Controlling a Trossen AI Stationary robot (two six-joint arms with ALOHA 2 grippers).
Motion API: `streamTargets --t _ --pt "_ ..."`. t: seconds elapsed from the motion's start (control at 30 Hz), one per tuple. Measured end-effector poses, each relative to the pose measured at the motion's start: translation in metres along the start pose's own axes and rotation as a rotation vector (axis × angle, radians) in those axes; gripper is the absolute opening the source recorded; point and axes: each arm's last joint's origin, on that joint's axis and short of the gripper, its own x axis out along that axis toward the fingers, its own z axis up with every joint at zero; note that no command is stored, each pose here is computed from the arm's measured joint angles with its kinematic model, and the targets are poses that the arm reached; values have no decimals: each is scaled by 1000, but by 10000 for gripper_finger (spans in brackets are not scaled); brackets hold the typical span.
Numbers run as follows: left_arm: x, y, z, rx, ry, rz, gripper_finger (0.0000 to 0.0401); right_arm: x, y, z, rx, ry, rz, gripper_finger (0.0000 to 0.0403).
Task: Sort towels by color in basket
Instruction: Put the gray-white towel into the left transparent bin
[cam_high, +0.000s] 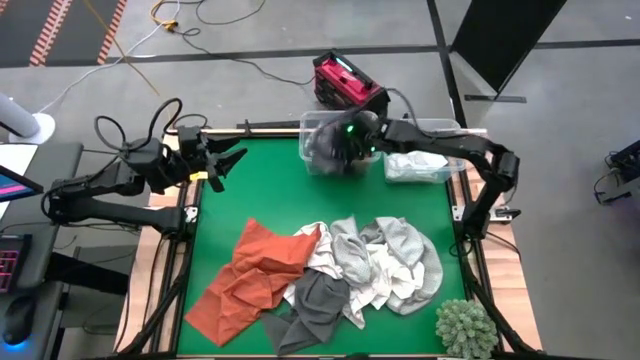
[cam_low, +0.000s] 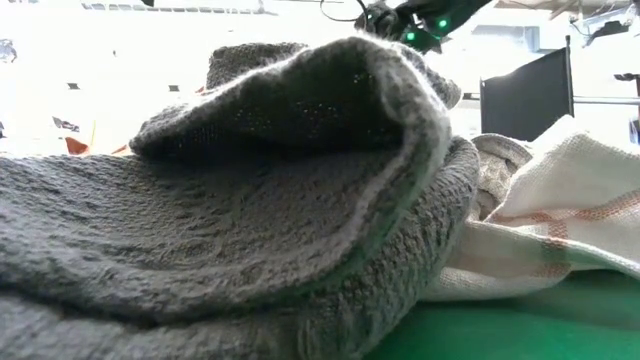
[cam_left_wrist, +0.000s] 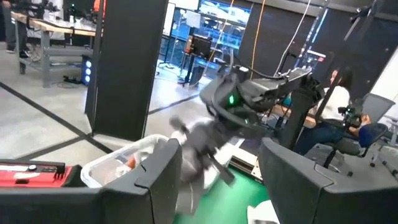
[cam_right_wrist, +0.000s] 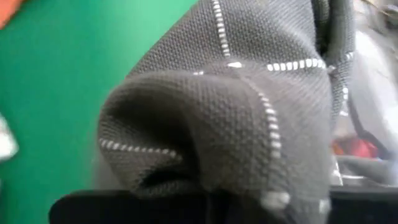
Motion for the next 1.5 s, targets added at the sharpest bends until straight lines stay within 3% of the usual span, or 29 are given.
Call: streamTargets --t 0.1,0.23,0.37,0.47,0.6,0.8,0.93,1.1,1.23,1.5 --pt "0 0 0 -19 -1 -1 200 7 8 4 -5 -14 48 47" --pt "0 0 0 -43 -1 -1 200 5 -5 14 135 -168 92 47" --pt "0 0 0 -54 -2 -2 200 3 -30 12 306 -245 47 47" --pt "0 0 0 -61 -2 -2 200 3 -46 -2 435 -184 34 47" --pt "0 0 0 -61 -2 -2 200 3 -57 -26 491 -15 39 47" --pt "0 0 0 -60 0 -1 200 0 -57 -47 447 199 -17 47" --pt "0 0 0 -59 0 0 200 0 -54 -47 409 231 -64 47" --pt "0 0 0 -59 0 0 200 2 -41 -37 305 203 -43 49" --pt "0 0 0 -59 0 0 200 4 -41 -27 330 116 -66 93" --pt "0 0 0 -59 1 0 200 -12 -52 -28 418 204 -40 271"
